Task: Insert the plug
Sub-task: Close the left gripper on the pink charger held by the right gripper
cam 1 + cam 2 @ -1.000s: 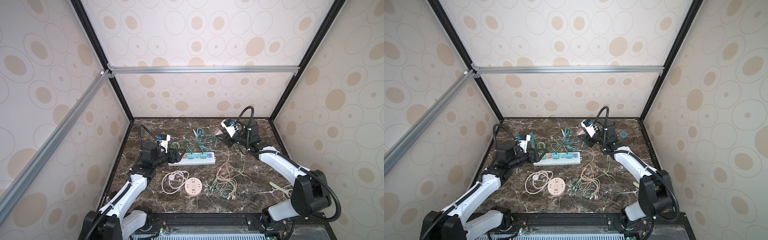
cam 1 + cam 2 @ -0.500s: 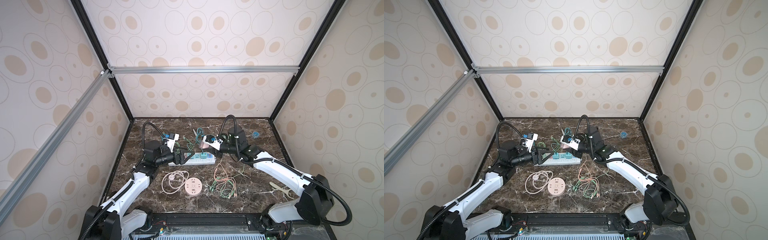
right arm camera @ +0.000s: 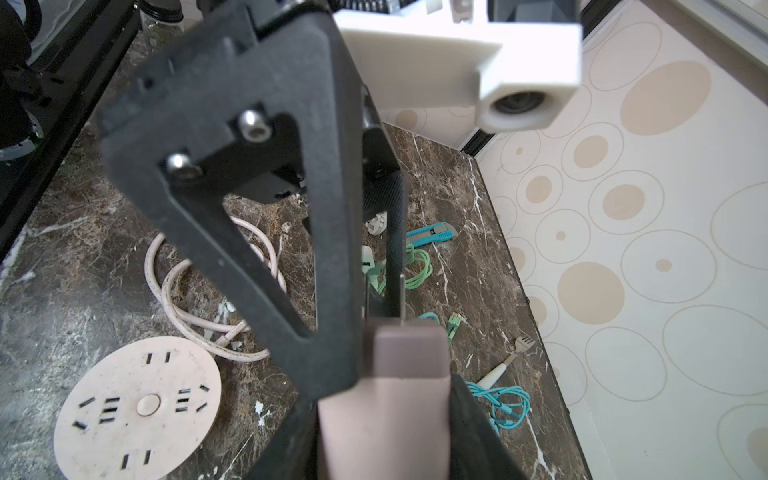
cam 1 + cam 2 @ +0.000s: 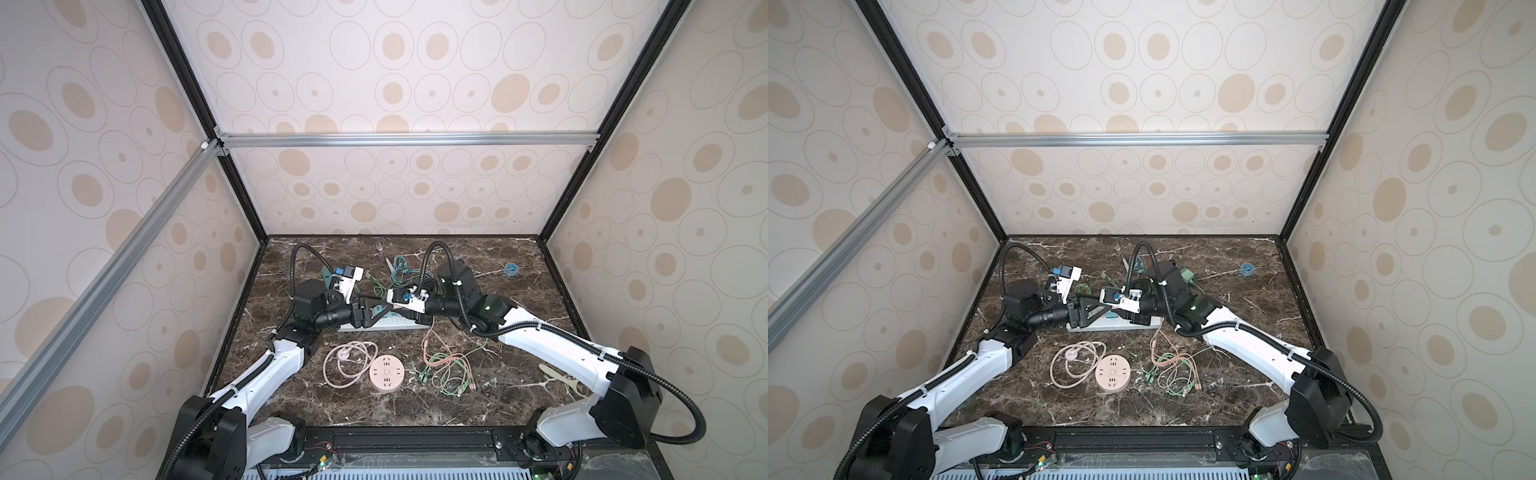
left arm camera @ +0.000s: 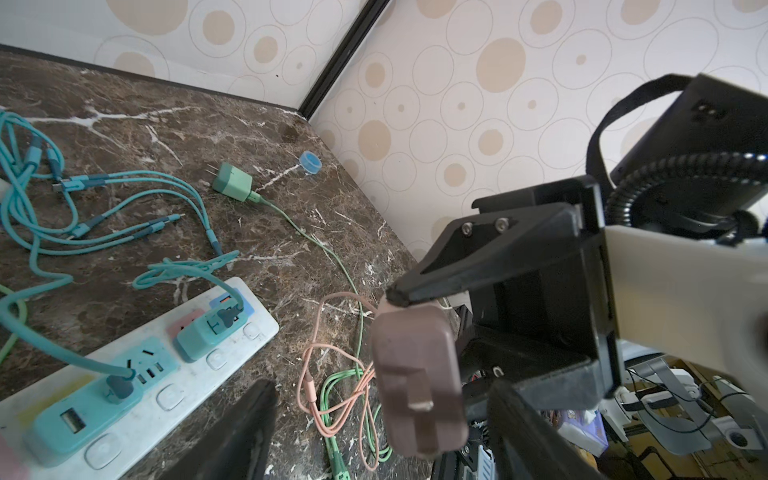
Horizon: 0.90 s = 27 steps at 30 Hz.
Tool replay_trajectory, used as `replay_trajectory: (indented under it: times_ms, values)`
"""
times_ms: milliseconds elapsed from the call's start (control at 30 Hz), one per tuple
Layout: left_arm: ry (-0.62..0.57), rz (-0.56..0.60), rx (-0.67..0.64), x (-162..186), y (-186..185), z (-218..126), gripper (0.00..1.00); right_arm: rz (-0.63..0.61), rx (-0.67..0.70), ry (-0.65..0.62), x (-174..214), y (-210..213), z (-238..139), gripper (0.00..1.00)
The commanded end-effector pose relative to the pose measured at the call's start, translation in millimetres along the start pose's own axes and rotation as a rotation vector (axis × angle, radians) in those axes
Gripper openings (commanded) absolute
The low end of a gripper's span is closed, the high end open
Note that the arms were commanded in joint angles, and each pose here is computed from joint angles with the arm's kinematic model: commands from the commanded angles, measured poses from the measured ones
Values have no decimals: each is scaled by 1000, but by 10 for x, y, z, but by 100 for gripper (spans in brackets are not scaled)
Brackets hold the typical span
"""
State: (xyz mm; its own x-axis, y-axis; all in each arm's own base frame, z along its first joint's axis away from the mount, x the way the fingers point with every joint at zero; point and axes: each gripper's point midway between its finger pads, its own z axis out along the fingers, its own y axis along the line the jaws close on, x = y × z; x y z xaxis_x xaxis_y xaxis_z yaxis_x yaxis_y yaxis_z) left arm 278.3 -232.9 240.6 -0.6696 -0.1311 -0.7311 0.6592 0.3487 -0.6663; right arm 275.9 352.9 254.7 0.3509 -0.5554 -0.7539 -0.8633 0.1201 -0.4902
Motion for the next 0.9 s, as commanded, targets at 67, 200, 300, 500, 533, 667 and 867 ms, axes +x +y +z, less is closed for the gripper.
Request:
replay_trajectory:
  times_ms: [67, 200, 300, 500, 533, 667, 867]
  values:
    - [-19, 56, 49, -162, -175, 19, 70, -84, 14, 12, -83, -23, 57, 38]
    - [-14, 58, 44, -151, -180, 12, 58, -96, 16, 26, -56, -17, 82, 38]
    - [-12, 61, 40, -149, -181, 5, 51, -100, 19, 29, -52, -18, 90, 38]
    - [-7, 59, 39, -136, -182, 5, 42, -107, 32, 34, -51, -32, 99, 38]
    - [-8, 60, 38, -142, -182, 5, 41, -108, 36, 36, -50, -39, 99, 38]
    - [-13, 58, 32, -156, -175, 1, 32, -108, 41, 38, -45, -47, 107, 40]
    - [-23, 58, 15, -178, -161, -2, 19, -97, 57, 43, -23, -63, 102, 44]
